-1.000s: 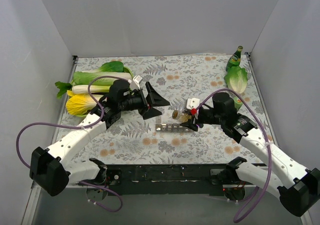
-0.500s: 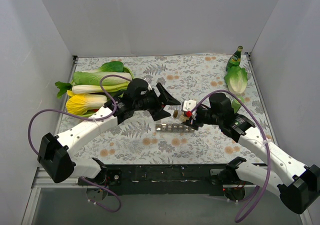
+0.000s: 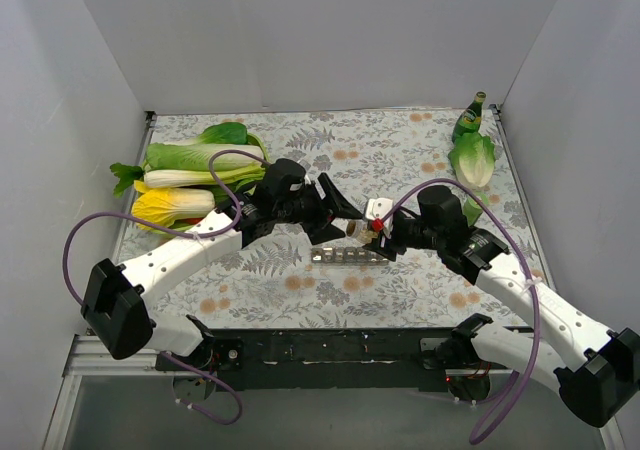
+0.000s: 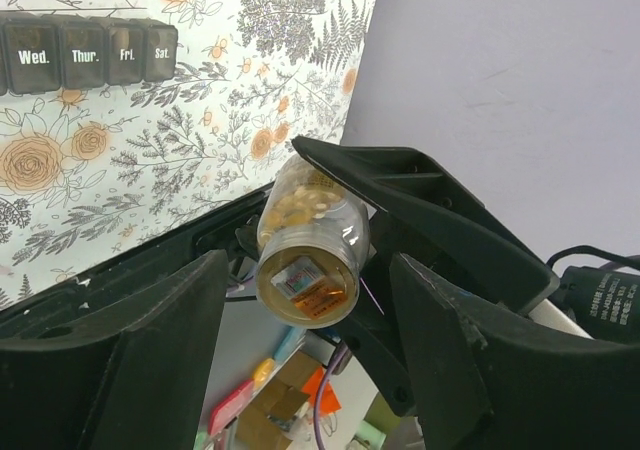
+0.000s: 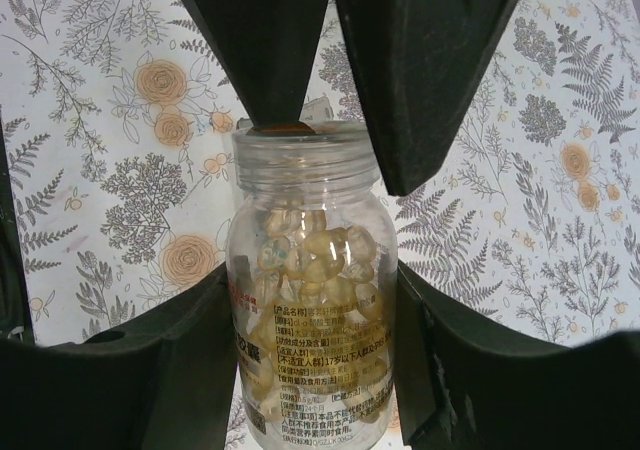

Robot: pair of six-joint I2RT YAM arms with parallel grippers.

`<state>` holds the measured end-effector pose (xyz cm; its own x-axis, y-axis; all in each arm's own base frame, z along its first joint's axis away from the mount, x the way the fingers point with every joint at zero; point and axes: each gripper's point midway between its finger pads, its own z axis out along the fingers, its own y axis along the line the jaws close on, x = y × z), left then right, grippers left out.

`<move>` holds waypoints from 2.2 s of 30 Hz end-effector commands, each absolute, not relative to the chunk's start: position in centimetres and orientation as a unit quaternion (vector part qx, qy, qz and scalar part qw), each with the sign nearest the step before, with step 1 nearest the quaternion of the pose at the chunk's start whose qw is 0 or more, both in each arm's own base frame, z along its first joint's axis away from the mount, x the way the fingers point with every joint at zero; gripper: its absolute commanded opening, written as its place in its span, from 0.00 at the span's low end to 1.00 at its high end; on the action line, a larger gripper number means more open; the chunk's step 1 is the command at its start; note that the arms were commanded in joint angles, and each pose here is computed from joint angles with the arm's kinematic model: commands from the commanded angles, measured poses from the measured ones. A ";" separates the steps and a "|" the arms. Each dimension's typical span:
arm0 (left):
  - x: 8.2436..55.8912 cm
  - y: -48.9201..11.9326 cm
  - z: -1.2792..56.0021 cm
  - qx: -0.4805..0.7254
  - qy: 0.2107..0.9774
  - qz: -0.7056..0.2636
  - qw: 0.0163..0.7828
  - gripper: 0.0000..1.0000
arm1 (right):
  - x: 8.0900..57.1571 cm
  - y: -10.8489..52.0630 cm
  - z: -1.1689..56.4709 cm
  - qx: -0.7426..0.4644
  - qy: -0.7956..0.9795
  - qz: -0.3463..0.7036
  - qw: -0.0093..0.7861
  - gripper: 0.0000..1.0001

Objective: Sort the pills into containers

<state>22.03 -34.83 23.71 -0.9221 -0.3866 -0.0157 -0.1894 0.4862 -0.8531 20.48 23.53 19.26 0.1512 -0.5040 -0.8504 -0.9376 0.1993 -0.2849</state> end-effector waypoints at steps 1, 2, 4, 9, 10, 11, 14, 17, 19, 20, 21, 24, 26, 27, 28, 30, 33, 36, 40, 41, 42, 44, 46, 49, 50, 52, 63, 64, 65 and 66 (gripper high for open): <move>21.3 -34.9 24.4 -0.142 0.855 -0.488 0.102 0.64 | 21.3 24.2 22.1 -0.574 0.597 0.236 0.509 0.01; 21.2 -35.0 24.4 -0.139 0.855 -0.490 0.103 0.63 | 21.3 24.2 22.2 -0.570 0.599 0.239 0.508 0.01; 21.0 -34.9 24.2 -0.131 0.855 -0.491 0.100 0.60 | 21.3 24.1 22.2 -0.568 0.601 0.244 0.506 0.01; 20.6 -34.8 23.6 -0.123 0.858 -0.490 0.097 0.57 | 21.3 24.1 22.5 -0.558 0.606 0.256 0.506 0.01; 20.6 -34.7 23.3 -0.123 0.859 -0.487 0.098 0.57 | 21.2 24.1 22.5 -0.558 0.606 0.257 0.505 0.01; 20.6 -34.7 23.2 -0.121 0.860 -0.486 0.099 0.57 | 21.2 24.1 22.6 -0.558 0.605 0.258 0.506 0.01; 20.6 -34.6 22.6 -0.120 0.863 -0.480 0.100 0.57 | 21.2 24.0 22.6 -0.556 0.607 0.260 0.505 0.01; 20.5 -34.4 22.1 -0.114 0.867 -0.474 0.101 0.57 | 21.2 24.0 22.7 -0.550 0.610 0.267 0.504 0.01; 20.3 -34.2 21.8 -0.108 0.871 -0.469 0.102 0.57 | 21.2 24.0 22.7 -0.544 0.615 0.273 0.502 0.01; 20.2 -34.1 21.6 -0.107 0.872 -0.467 0.102 0.57 | 21.2 24.0 22.7 -0.542 0.615 0.276 0.502 0.01; 20.1 -34.0 21.7 -0.103 0.871 -0.468 0.103 0.57 | 21.1 24.1 22.8 -0.541 0.615 0.279 0.501 0.01; 19.8 -34.1 21.8 -0.096 0.870 -0.474 0.101 0.57 | 21.0 24.1 22.8 -0.532 0.619 0.292 0.497 0.01; 19.7 -34.3 22.0 -0.087 0.865 -0.484 0.101 0.57 | 20.7 24.3 22.8 -0.524 0.624 0.308 0.491 0.01; 19.5 -34.3 22.1 -0.083 0.863 -0.488 0.097 0.57 | 20.7 24.3 23.0 -0.520 0.625 0.314 0.491 0.01; 19.4 -34.5 22.4 -0.078 0.859 -0.497 0.098 0.57 | 20.6 24.4 23.0 -0.518 0.626 0.319 0.488 0.01; 19.1 -34.5 22.4 -0.073 0.857 -0.502 0.093 0.58 | 20.5 24.5 23.2 -0.507 0.631 0.333 0.484 0.01; 18.8 -34.4 22.5 -0.066 0.853 -0.509 0.093 0.58 | 20.5 24.5 23.6 -0.493 0.636 0.349 0.480 0.01; 18.5 -34.2 22.5 -0.061 0.852 -0.512 0.093 0.58 | 20.6 24.5 23.9 -0.482 0.641 0.363 0.475 0.01; 18.4 -33.7 22.3 -0.054 0.851 -0.513 0.096 0.57 | 20.6 24.5 24.1 -0.477 0.641 0.368 0.476 0.01; 18.3 -33.6 22.1 -0.055 0.852 -0.511 0.095 0.57 | 20.6 24.5 24.1 -0.477 0.641 0.369 0.475 0.01; 18.3 -33.4 22.1 -0.051 0.852 -0.511 0.098 0.57 | 20.6 24.4 24.1 -0.477 0.641 0.369 0.475 0.01; 18.2 -32.6 21.2 -0.056 0.858 -0.502 0.093 0.57 | 20.5 24.4 24.1 -0.476 0.642 0.370 0.474 0.01; 18.5 -32.0 21.8 -0.042 0.850 -0.515 0.108 0.57 | 20.5 24.4 24.0 -0.476 0.641 0.370 0.474 0.01; 17.2 -31.4 25.8 0.045 0.787 -0.602 0.128 0.66 | 20.4 24.3 23.9 -0.481 0.639 0.367 0.476 0.01; 16.6 -31.0 26.1 0.060 0.775 -0.616 0.129 0.79 | 20.3 24.3 23.7 -0.484 0.638 0.367 0.473 0.01; 16.5 -30.2 27.9 0.085 0.754 -0.632 0.156 0.95 | 20.2 24.3 23.5 -0.489 0.635 0.366 0.473 0.01; 21.4 -32.3 28.3 0.012 0.789 -0.594 0.160 0.98 | 19.9 24.2 22.1 -0.522 0.623 0.343 0.472 0.01; 21.5 -32.8 28.8 0.014 0.790 -0.592 0.163 0.96 | 19.9 24.2 22.1 -0.521 0.623 0.343 0.471 0.01; 21.7 -33.1 28.4 0.012 0.796 -0.584 0.160 0.95 | 20.0 24.2 22.2 -0.522 0.622 0.343 0.473 0.01; 21.9 -33.3 27.4 0.010 0.807 -0.571 0.152 0.95 | 20.0 24.2 22.2 -0.522 0.621 0.343 0.473 0.01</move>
